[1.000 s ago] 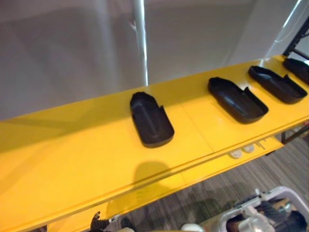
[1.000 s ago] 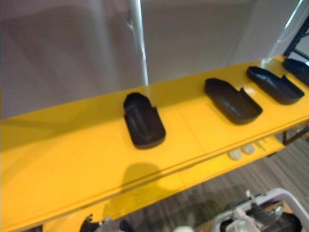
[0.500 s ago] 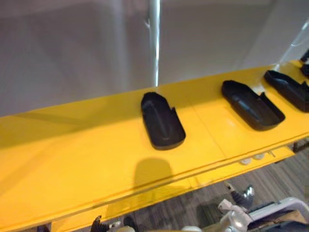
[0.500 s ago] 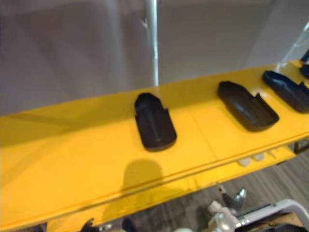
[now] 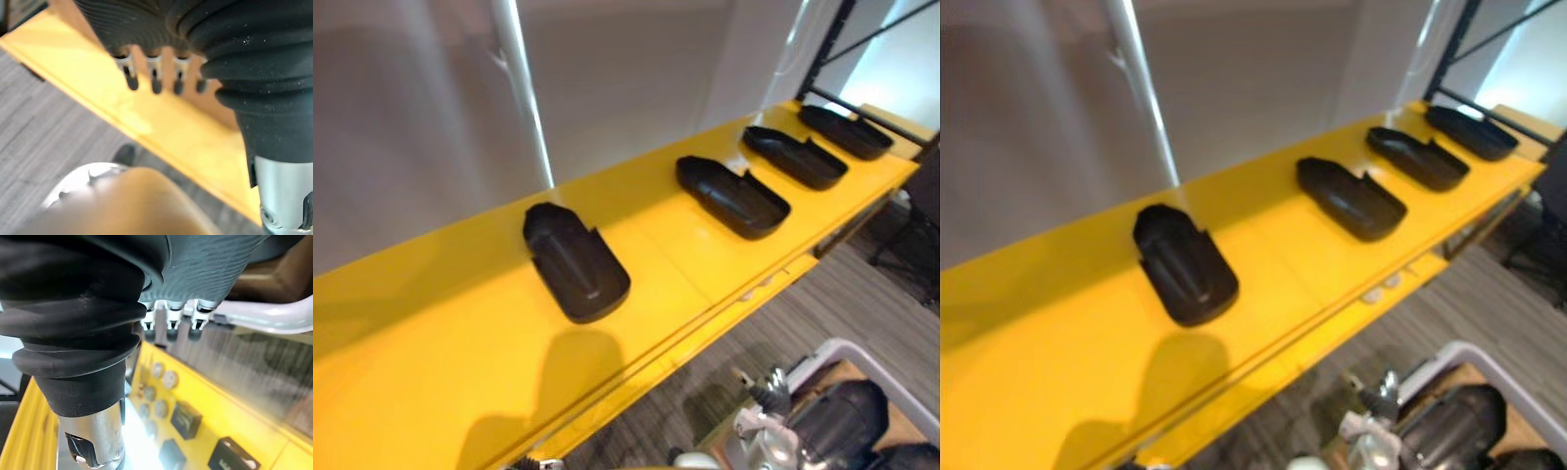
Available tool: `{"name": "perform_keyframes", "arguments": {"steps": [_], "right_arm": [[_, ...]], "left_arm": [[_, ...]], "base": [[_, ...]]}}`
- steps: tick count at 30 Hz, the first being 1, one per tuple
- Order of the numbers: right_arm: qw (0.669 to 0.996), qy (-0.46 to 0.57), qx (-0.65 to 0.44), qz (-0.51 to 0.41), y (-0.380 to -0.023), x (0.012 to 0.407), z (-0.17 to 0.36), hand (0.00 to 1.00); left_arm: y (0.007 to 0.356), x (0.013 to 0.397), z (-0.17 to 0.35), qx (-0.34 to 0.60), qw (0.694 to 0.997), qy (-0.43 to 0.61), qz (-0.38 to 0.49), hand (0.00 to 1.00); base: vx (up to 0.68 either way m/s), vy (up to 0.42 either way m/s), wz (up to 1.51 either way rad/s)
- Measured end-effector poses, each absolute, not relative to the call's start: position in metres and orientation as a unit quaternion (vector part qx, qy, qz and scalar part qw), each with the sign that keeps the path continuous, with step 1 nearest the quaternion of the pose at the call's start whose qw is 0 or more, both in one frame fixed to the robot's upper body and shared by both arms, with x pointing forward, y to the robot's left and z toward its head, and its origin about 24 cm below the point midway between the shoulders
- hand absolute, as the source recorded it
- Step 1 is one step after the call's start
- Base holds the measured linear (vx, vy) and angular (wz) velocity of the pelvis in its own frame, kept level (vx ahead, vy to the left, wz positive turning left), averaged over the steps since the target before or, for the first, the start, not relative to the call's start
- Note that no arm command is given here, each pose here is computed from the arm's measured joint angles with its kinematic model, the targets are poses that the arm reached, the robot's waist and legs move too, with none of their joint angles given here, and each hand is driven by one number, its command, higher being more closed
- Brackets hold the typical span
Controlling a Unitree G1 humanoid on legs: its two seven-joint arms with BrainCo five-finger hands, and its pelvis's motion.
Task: Walk over and take plastic housings, then place them on the shelf
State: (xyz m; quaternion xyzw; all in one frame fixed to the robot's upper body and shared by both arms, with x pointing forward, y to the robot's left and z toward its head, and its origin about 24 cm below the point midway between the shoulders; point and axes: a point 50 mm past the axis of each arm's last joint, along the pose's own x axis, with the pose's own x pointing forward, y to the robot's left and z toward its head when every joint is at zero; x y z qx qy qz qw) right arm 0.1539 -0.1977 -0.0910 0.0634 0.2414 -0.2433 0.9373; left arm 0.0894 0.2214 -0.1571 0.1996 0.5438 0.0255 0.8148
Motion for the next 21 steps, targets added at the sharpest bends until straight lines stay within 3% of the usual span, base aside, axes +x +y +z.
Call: {"name": "perform_keyframes", "arguments": {"steps": [5, 9, 14, 18, 21], "right_arm": [[0.962, 0.176, 0.008, -0.207, -0.225, 0.179, -0.068, 0.0], [0.972, 0.147, 0.002, -0.183, -0.222, 0.187, -0.059, 0.0], [0.972, 0.122, 0.027, -0.197, -0.223, 0.191, -0.052, 0.0], [0.966, 0.105, 0.102, -0.211, -0.201, 0.182, -0.051, 0.0], [0.981, 0.075, 0.093, -0.154, -0.174, 0.185, -0.038, 0.0]], "left_arm": [[0.2, 0.088, -0.16, 0.139, 0.829, 0.537, 0.073, 0.0], [0.216, 0.084, -0.158, 0.135, 0.83, 0.53, 0.108, 0.0], [0.204, 0.075, -0.162, 0.099, 0.825, 0.54, 0.136, 0.0], [0.204, 0.072, -0.163, 0.078, 0.81, 0.558, 0.163, 0.0], [0.217, 0.065, -0.162, 0.082, 0.789, 0.575, 0.2, 0.0]], "base": [[-0.3, 0.186, -1.13], [-0.07, 0.069, -0.21], [-0.08, 0.065, 0.26], [-0.02, 0.114, -0.22], [-0.22, 0.072, -0.88]]}}
